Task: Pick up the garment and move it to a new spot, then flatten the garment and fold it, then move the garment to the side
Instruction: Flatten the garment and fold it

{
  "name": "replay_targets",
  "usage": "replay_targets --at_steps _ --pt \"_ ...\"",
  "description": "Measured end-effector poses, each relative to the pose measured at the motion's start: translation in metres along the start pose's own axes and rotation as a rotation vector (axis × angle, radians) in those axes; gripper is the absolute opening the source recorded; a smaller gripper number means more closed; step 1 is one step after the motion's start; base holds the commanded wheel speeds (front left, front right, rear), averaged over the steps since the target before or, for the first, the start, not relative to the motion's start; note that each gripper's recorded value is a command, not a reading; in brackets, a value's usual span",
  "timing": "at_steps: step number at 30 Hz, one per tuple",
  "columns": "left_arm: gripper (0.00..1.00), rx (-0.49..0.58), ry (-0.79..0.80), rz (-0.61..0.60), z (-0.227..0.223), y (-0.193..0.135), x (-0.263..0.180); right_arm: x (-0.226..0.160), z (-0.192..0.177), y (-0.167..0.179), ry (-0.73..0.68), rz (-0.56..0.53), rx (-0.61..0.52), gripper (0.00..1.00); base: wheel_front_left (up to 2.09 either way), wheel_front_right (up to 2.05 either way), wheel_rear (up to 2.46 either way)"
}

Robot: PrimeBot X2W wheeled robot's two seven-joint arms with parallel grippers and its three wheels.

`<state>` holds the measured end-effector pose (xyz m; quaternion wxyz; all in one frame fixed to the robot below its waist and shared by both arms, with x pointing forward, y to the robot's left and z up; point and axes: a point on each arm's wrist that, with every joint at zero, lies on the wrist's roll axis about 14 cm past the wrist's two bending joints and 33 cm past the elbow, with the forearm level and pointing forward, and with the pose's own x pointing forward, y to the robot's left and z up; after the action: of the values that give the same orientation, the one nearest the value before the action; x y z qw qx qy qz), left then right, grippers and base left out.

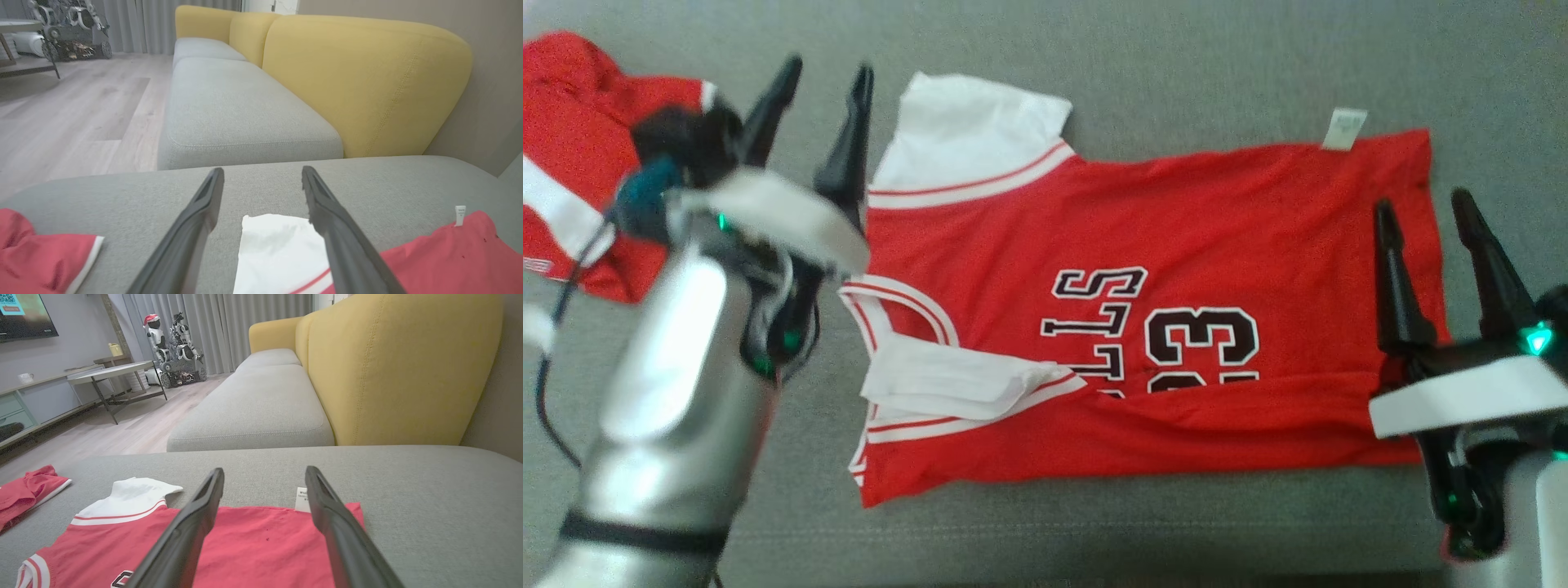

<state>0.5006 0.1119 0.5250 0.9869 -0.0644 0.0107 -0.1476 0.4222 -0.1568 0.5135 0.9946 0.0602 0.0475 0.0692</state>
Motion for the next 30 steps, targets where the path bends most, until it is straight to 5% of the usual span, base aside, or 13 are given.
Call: replay_targets --at_steps 10,17,21,22,23,24,30 --pt "1.0 -0.017 0.186 -0.05 -0.068 0.01 0.092 0.028 -0.032 -0.015 0.078 -0.025 -0.012 1.0 0.0 0.0 0.0" --pt "1.0 -0.057 0.486 -0.039 -0.164 0.01 0.087 0.021 -0.056 -0.036 0.145 -0.087 -0.01 1.0 0.0 0.0 0.0" --pt "1.0 -0.052 0.53 -0.037 -0.163 0.011 0.095 0.022 -0.055 -0.042 0.139 -0.101 -0.014 1.0 0.0 0.0 0.0" --pt "0.8 -0.051 0.532 -0.036 -0.162 0.011 0.095 0.024 -0.054 -0.043 0.135 -0.105 -0.015 1.0 0.0 0.0 0.0" --pt "0.29 -0.048 0.537 -0.037 -0.163 0.01 0.095 0.024 -0.053 -0.046 0.131 -0.11 -0.016 1.0 0.0 0.0 0.0" --pt "0.0 -0.044 0.541 -0.038 -0.164 0.01 0.093 0.025 -0.052 -0.048 0.13 -0.116 -0.016 1.0 0.0 0.0 0.0" --pt "0.0 -0.017 0.495 -0.055 -0.156 0.007 0.091 0.046 -0.039 -0.058 0.094 -0.127 -0.016 1.0 0.0 0.0 0.0"
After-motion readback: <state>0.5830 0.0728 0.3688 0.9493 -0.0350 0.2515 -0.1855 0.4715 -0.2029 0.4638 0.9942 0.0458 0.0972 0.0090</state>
